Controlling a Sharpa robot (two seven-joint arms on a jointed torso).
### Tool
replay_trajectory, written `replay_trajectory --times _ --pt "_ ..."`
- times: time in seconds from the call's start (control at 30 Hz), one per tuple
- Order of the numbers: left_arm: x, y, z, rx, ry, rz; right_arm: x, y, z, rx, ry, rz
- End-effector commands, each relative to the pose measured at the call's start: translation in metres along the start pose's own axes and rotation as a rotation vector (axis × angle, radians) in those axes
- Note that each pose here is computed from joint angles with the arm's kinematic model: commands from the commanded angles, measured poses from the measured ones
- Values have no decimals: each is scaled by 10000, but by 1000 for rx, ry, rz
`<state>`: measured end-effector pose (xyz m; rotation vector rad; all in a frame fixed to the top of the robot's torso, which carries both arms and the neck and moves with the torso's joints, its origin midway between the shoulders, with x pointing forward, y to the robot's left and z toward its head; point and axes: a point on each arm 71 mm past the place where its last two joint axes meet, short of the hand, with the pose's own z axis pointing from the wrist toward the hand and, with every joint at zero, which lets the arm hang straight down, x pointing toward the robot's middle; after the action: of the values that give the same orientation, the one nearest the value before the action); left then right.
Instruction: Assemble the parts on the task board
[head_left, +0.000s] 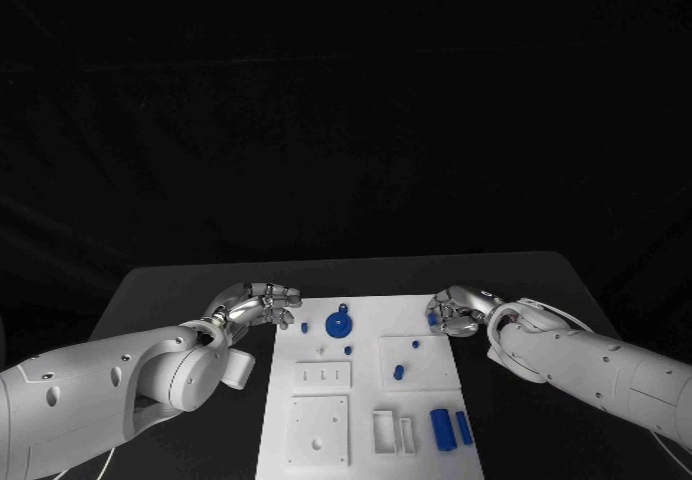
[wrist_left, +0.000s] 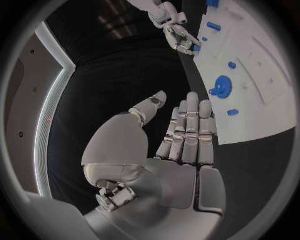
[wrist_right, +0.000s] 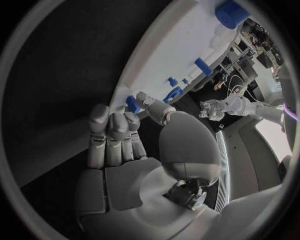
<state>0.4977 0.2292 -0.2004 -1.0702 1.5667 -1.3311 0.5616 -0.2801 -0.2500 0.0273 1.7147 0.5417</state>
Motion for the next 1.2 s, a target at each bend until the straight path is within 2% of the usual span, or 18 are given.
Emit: replay_trajectory --times 0.03,0.77,1.2 --pt "24 -12 -1 9 19 -2 32 9 2 -2 16 -9" --pt "19 -11 -8 7 18 -1 29 -6 1 7 -1 -21" --pt "30 4 -12 -15 42 35 -17 85 -21 23 -92 -93"
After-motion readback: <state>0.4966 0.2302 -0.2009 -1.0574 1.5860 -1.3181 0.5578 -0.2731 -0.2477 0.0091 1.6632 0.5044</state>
